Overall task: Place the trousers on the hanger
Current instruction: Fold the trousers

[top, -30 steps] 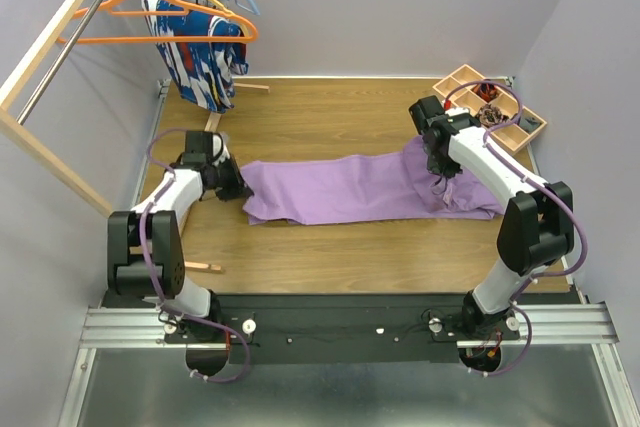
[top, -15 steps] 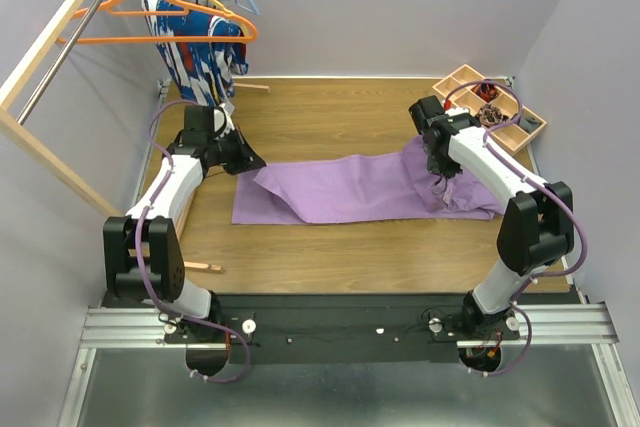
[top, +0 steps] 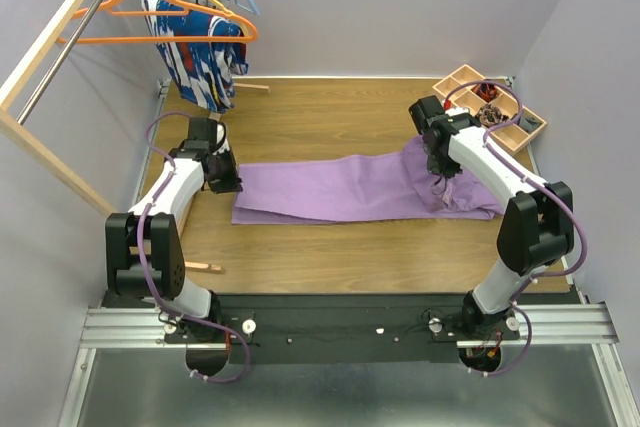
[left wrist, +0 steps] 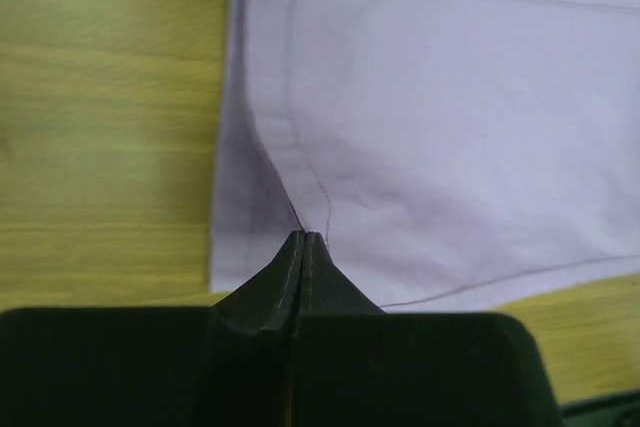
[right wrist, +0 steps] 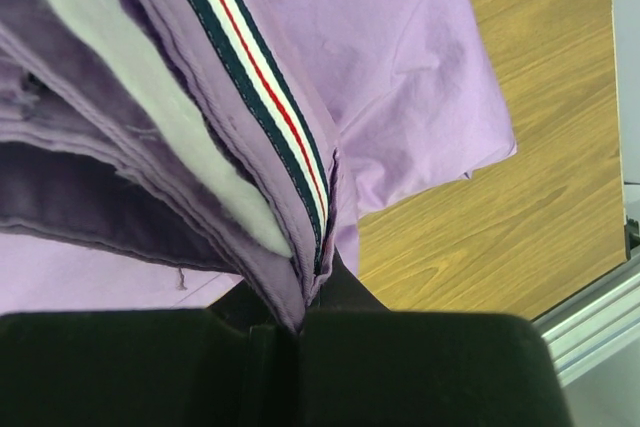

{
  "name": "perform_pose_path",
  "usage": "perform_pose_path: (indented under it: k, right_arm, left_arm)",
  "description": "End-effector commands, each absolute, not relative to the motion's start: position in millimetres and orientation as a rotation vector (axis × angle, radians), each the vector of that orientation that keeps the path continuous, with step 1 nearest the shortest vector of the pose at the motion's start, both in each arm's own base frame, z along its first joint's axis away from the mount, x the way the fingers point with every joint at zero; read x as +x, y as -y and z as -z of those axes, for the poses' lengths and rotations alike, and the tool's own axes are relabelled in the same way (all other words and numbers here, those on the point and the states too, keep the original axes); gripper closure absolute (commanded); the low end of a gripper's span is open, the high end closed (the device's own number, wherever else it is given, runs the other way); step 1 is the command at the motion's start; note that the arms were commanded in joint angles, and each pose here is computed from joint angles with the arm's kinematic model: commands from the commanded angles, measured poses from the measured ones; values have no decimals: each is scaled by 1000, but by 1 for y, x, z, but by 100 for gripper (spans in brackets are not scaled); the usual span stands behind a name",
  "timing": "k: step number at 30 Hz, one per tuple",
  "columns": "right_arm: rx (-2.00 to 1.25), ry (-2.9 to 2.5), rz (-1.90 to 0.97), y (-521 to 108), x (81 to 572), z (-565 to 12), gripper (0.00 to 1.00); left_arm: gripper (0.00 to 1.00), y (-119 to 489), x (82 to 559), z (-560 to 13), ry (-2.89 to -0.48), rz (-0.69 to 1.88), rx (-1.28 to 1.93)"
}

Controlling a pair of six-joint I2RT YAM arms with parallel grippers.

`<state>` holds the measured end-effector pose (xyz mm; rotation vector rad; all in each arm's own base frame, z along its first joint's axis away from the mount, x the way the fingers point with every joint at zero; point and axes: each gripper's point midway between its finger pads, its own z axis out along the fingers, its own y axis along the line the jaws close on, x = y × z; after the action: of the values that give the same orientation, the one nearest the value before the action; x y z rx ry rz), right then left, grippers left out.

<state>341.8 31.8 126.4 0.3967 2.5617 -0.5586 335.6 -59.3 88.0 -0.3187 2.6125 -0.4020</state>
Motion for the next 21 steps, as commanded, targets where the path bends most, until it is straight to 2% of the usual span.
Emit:
perform_pose_path:
  k: [1,4,11,15,21]
  right_arm:
    - [413,-2515,459,-42,359,-142,99]
    - [389,-2520,389,-51,362,-151,99]
    - [345,-2517,128,-87,375,-178,99]
    - [311,-2508,14,-119,379,-192,99]
    - [240,-2539,-50,-167,367,-203,99]
  left_arm:
    - [64,24,314,-70,-2704,158,-277]
    - [42,21,312,-70,-2716,136,-279]
    - [39,30,361,-130,-2520,210,-275]
    - [39,70,378,-155,-2423,447,-189]
    - [38,125,385,-163,-2356,709,-58]
